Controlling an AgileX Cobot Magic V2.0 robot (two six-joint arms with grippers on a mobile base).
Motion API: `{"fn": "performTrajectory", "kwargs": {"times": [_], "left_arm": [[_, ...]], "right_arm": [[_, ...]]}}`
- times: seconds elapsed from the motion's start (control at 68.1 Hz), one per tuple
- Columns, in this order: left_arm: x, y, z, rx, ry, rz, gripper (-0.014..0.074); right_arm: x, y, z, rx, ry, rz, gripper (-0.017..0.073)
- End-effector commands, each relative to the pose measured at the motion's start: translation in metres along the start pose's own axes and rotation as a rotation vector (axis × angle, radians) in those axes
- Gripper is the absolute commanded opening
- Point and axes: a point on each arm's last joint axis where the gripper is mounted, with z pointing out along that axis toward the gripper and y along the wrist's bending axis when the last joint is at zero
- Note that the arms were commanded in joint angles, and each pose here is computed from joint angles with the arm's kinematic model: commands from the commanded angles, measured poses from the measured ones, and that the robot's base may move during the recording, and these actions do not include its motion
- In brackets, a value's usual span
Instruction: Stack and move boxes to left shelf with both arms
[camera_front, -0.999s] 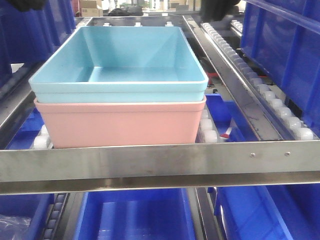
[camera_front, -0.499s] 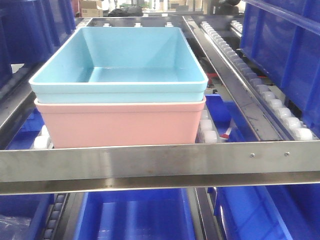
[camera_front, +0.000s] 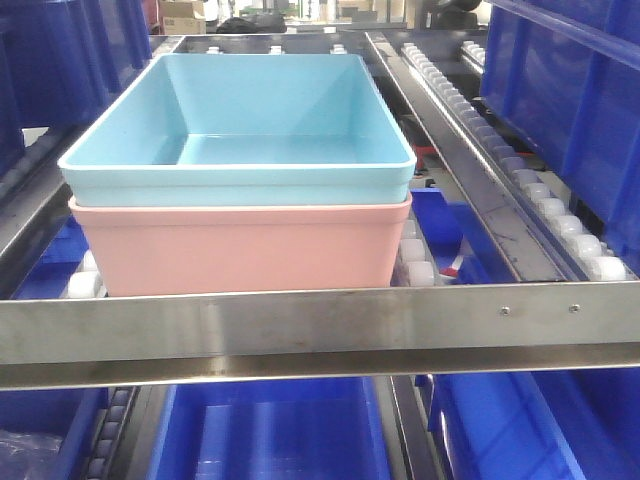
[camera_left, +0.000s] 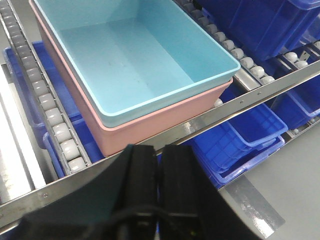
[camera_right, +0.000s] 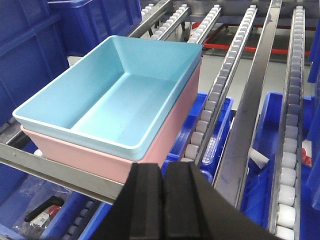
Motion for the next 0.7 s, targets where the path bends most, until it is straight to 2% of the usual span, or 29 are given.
{"fn": "performTrajectory", "kwargs": {"times": [0.0,0.426,0.485,0.499,0.529,0.602,0.646,0.69], "left_arm": [[-0.016,-0.003,-0.004,0.025,-0.103,0.009,-0.0003],[-0.016,-0.003,-0.004,0.025,-0.103,0.009,-0.0003],[-0.016,-0.006,-0.005,0.062,-0.11,-0.044,-0.0003],[-0.017,-0.006,-0.005,0.07,-0.117,-0.044,-0.0003],[-0.018,-0.008,-0.007,0.091,-0.135,-0.017,-0.0003],[-0.021,-0.014,-0.01,0.145,-0.198,0.119,-0.0003],[-0.021,-0.015,-0.011,0.154,-0.236,0.153,-0.0003],[-0.021,-0.014,-0.009,0.14,-0.27,0.161,-0.0003]], "right_arm": [[-0.016,0.005,-0.002,-0.045,-0.105,-0.027,0.005],[-0.016,0.005,-0.002,-0.045,-0.104,-0.027,0.005],[-0.016,0.005,-0.002,-0.045,-0.104,-0.027,0.005],[-0.016,0.005,-0.002,-0.045,-0.104,-0.027,0.005],[-0.016,0.005,-0.002,-0.045,-0.104,-0.027,0.0049],[-0.016,0.005,-0.002,-0.045,-0.104,-0.027,0.0049],[-0.016,0.005,-0.002,-0.045,-0.104,-0.027,0.0049],[-0.016,0.005,-0.002,-0.045,-0.104,-0.027,0.0049]]}}
